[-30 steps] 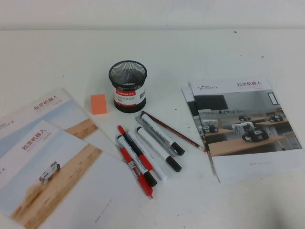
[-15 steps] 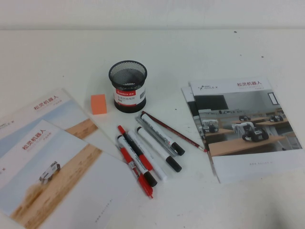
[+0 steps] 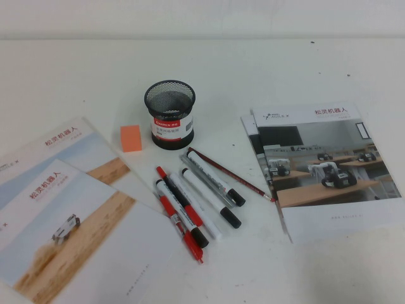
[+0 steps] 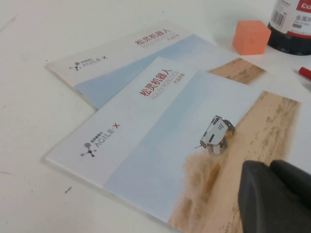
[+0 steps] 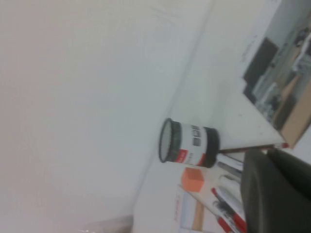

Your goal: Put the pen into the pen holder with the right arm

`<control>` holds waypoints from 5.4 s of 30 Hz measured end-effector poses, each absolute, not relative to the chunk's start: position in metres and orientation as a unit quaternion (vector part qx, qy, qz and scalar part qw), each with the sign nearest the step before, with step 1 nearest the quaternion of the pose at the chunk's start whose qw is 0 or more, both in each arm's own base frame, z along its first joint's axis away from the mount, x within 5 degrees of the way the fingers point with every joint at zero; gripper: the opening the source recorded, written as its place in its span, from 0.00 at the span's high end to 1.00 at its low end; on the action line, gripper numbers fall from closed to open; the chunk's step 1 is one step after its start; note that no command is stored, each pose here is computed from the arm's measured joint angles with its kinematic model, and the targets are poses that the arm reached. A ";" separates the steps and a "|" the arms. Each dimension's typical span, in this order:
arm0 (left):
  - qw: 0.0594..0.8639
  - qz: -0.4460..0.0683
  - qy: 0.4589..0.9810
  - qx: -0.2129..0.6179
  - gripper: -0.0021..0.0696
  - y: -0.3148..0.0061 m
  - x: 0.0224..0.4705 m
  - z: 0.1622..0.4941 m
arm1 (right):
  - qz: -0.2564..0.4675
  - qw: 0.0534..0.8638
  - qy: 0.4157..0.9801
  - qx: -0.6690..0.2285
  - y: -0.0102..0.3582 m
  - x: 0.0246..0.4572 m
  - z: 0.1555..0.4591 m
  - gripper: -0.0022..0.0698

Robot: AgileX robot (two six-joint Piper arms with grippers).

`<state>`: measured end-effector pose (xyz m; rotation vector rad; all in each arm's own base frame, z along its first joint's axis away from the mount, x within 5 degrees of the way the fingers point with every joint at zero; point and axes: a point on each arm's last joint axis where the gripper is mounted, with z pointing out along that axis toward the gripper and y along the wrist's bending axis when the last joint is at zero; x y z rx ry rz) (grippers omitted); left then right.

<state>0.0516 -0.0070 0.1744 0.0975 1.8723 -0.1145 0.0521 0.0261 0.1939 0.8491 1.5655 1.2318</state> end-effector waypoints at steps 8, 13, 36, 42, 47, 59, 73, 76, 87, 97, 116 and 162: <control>0.590 -0.049 0.804 0.042 0.97 -0.007 0.052 0.174 | 0.469 0.510 0.655 0.302 0.025 0.052 0.195 1.00; 0.590 -0.049 0.804 0.042 0.97 -0.007 0.052 0.174 | 0.452 0.526 0.662 0.284 0.025 0.052 0.198 1.00; 0.590 -0.049 0.804 0.042 0.97 -0.007 0.052 0.174 | 0.235 0.277 0.931 -0.045 0.051 0.149 0.365 1.00; 0.590 -0.049 0.804 0.042 0.97 -0.007 0.052 0.174 | 0.112 0.235 0.962 -0.086 0.051 0.186 0.374 1.00; 0.590 -0.049 0.804 0.042 0.97 -0.007 0.052 0.174 | 0.008 0.212 0.963 -0.164 0.075 0.215 0.365 1.00; 0.590 -0.049 0.804 0.042 0.97 -0.007 0.052 0.174 | -0.015 0.131 0.936 -0.326 0.187 0.250 0.315 1.00; 0.590 -0.049 0.804 0.042 0.97 -0.007 0.052 0.174 | 0.084 0.057 0.906 -0.411 0.276 0.282 0.263 0.96; 0.590 -0.049 0.804 0.042 0.97 -0.007 0.052 0.174 | 0.088 0.063 0.904 -0.413 0.292 0.299 0.255 0.84; 0.590 -0.049 0.804 0.042 0.97 -0.007 0.052 0.174 | 0.101 0.056 0.907 -0.406 0.332 0.321 0.221 0.55; 0.590 -0.049 0.804 0.042 0.97 -0.007 0.052 0.174 | 0.071 0.053 0.904 -0.417 0.356 0.315 0.198 0.56; 0.590 -0.049 0.804 0.042 0.97 -0.007 0.052 0.174 | 0.031 0.059 0.906 -0.419 0.364 0.313 0.186 0.86; 0.590 -0.049 0.804 0.042 0.97 -0.007 0.052 0.174 | 0.279 0.667 0.656 -0.216 0.293 0.373 0.242 0.86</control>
